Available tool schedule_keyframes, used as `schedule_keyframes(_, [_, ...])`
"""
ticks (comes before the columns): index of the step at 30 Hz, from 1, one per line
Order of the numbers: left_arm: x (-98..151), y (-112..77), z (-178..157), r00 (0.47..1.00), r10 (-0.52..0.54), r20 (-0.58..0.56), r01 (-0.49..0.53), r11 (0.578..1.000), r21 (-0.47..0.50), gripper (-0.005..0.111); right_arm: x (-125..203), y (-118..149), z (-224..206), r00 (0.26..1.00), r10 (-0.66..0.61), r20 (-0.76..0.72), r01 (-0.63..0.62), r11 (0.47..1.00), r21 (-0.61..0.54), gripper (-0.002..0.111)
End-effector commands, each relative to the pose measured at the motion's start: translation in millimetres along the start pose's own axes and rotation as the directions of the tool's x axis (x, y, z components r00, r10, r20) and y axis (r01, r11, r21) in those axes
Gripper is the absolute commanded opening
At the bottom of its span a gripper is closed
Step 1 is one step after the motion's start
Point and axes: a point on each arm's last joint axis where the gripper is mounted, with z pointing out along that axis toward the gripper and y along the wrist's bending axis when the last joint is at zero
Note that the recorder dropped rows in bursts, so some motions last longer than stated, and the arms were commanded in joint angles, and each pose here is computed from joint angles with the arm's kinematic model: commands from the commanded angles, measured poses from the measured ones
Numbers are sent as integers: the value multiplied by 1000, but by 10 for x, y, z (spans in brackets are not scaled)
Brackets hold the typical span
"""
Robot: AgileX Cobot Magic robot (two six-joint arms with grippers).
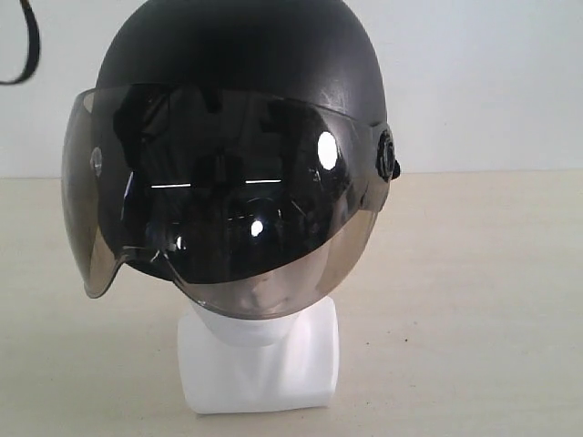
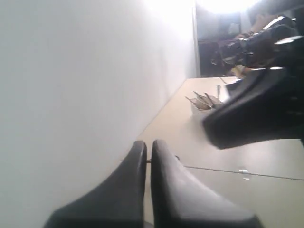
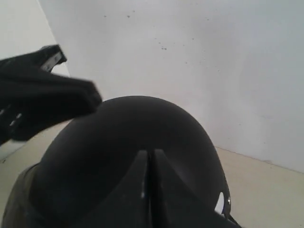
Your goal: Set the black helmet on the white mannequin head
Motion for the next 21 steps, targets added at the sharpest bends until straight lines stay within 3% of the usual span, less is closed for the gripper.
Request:
schedule_keyframes(1, [-138, 294, -200, 999, -20, -27, 16, 991, -135, 4, -183, 177, -159, 993, -103, -52, 96, 988, -119, 0])
schedule_keyframes(8, [-81, 664, -341, 995, -58, -80, 51, 995, -82, 4, -322, 460, -20, 968, -208, -141, 137, 907, -397, 0])
schedule_keyframes(15, [138, 854, -247, 989, -39, -140, 47, 998, 52, 4, -327, 519, 512, 943, -223, -246, 95, 891, -444, 0])
schedule_keyframes(21, [358, 877, -175, 982, -59, -180, 87, 985, 152, 4, -217, 523, 880, 915, -235, -329, 64, 887, -457, 0])
